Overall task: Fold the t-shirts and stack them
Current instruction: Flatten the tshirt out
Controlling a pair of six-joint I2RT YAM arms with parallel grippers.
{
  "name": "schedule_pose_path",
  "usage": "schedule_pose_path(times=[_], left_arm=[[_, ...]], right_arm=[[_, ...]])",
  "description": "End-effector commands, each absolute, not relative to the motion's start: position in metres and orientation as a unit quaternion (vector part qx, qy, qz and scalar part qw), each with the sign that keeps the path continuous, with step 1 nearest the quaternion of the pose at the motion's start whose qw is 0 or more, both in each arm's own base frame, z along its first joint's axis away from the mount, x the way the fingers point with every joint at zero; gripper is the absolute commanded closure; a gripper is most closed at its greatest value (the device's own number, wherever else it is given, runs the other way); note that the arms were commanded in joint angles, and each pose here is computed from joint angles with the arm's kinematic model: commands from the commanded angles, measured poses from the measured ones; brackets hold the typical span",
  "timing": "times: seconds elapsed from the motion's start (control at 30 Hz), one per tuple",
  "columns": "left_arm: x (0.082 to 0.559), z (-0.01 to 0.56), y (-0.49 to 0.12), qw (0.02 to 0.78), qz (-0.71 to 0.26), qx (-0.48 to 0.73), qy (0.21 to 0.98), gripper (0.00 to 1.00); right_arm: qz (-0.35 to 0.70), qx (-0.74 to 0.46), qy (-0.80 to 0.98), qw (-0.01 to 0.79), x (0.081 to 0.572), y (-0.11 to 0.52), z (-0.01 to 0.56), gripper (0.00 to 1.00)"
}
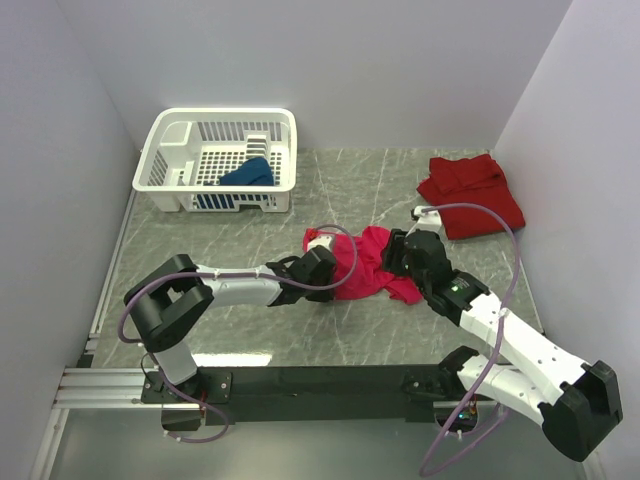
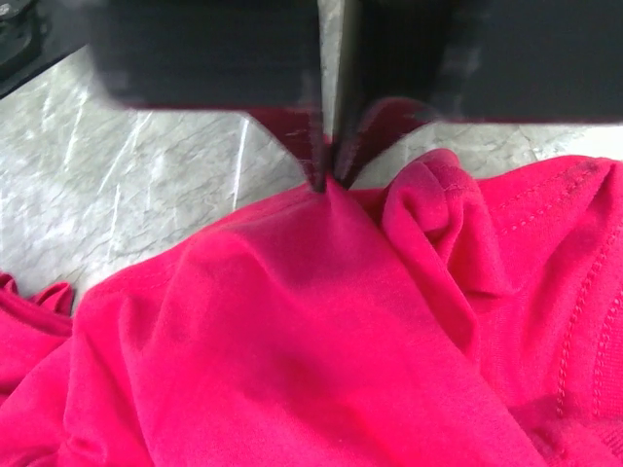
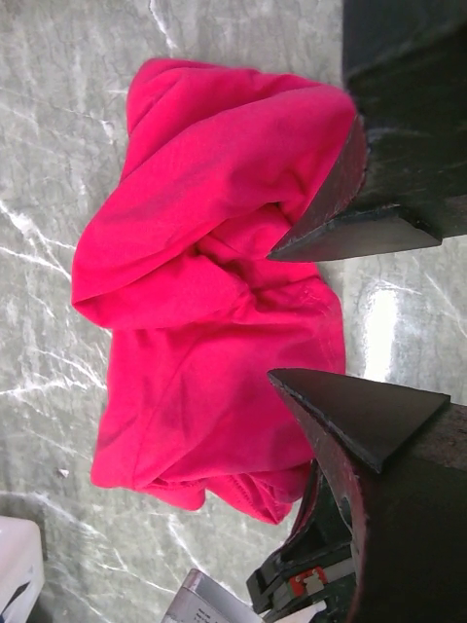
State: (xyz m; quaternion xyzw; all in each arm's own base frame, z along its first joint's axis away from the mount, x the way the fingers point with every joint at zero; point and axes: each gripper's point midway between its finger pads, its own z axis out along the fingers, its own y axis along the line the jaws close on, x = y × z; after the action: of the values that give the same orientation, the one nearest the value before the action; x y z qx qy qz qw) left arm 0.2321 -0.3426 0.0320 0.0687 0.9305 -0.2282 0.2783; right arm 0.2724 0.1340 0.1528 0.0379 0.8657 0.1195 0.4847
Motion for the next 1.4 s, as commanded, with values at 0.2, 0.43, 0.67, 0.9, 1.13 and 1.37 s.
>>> schedule_pose_path(times=[0.2,0.43,0.67,0.9,1.13,1.37], left_arm=[[0.25,0.084,-0.349,0.334,-0.24,0.066,0.909,1.0],[0.291,0.169,-0.299,0.418,-0.256,0.013,0.872,1.0],[0.316,0.203,-0.234,0.466,-0.249,-0.042,0.848,1.0],[0.326,0.204,-0.193,0.482,-0.22,-0.073,0.845,1.0],[0.327,0.223,-0.153,0.509,-0.203,-0.101,0.83,1.0],[0.326,0.229,-0.128,0.523,-0.182,-0.122,0.824,1.0]], right_arm=[[0.12,0.033,0.866,0.484,0.271,0.133,0.151,0.45],[0.129,0.027,0.881,0.455,0.259,0.138,0.129,0.45],[0.138,0.019,0.899,0.415,0.253,0.149,0.105,0.45],[0.117,0.01,0.917,0.38,0.251,0.156,0.08,0.45],[0.101,0.01,0.918,0.383,0.269,0.165,0.078,0.45],[0.083,0.009,0.928,0.362,0.268,0.164,0.067,0.46]])
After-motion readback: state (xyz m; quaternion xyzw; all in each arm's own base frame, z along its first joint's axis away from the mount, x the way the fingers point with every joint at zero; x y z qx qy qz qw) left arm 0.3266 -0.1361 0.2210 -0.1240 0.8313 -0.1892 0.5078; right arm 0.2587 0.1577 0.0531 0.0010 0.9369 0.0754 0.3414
